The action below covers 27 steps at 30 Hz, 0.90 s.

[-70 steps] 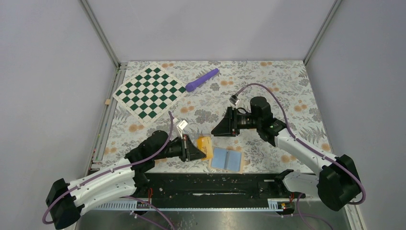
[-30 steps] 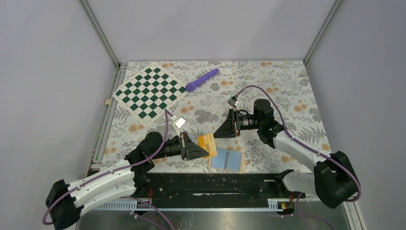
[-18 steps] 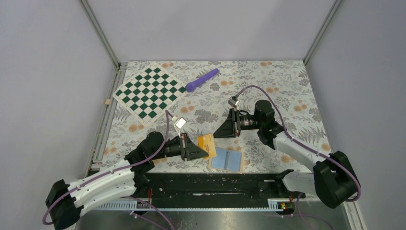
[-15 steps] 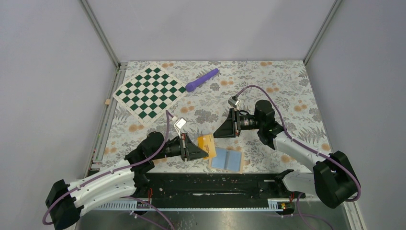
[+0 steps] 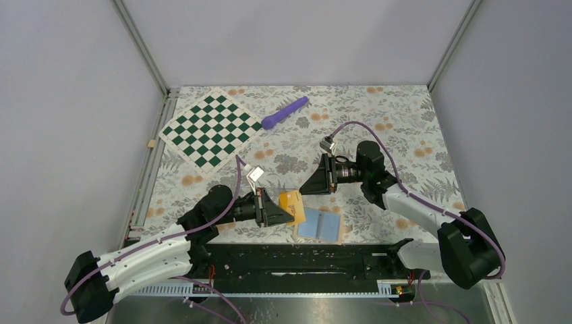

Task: Put the credit cards into the card holder
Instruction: Place the credit card in the storage box.

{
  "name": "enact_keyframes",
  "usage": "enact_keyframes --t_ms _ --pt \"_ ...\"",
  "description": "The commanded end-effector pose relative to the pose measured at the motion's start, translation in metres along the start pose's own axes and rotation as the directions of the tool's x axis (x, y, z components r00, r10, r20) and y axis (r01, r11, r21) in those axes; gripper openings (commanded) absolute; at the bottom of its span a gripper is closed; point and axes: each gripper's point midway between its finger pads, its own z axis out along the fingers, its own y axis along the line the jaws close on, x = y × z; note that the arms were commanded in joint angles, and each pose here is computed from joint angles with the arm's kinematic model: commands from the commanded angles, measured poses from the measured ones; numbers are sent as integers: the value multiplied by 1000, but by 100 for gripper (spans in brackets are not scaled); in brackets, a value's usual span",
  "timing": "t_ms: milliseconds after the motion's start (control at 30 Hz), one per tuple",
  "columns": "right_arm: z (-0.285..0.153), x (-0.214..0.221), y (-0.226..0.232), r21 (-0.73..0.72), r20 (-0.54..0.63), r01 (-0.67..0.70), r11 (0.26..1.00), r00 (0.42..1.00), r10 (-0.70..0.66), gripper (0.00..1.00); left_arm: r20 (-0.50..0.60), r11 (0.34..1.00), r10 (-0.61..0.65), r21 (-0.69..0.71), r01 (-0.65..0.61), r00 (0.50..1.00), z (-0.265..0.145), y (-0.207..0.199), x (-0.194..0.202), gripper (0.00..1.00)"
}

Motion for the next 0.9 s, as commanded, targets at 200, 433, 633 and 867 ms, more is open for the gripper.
enact_keyframes --t_ms 200,433,633,867 --pt "5 10 0 -13 -46 38 999 998 -38 24 30 992 66 103 -69 997 0 -30 -12 0" --pt "6 14 -3 -18 -63 31 999 997 -32 20 37 984 83 157 -88 996 -2 -43 -15 0" --pt "7 14 6 -76 -70 26 997 997 -31 21 36 969 108 219 -113 993 -5 -56 -15 0" --pt "10 23 11 -100 -103 20 995 994 -30 21 28 975 105 194 -108 994 -3 -53 -15 0"
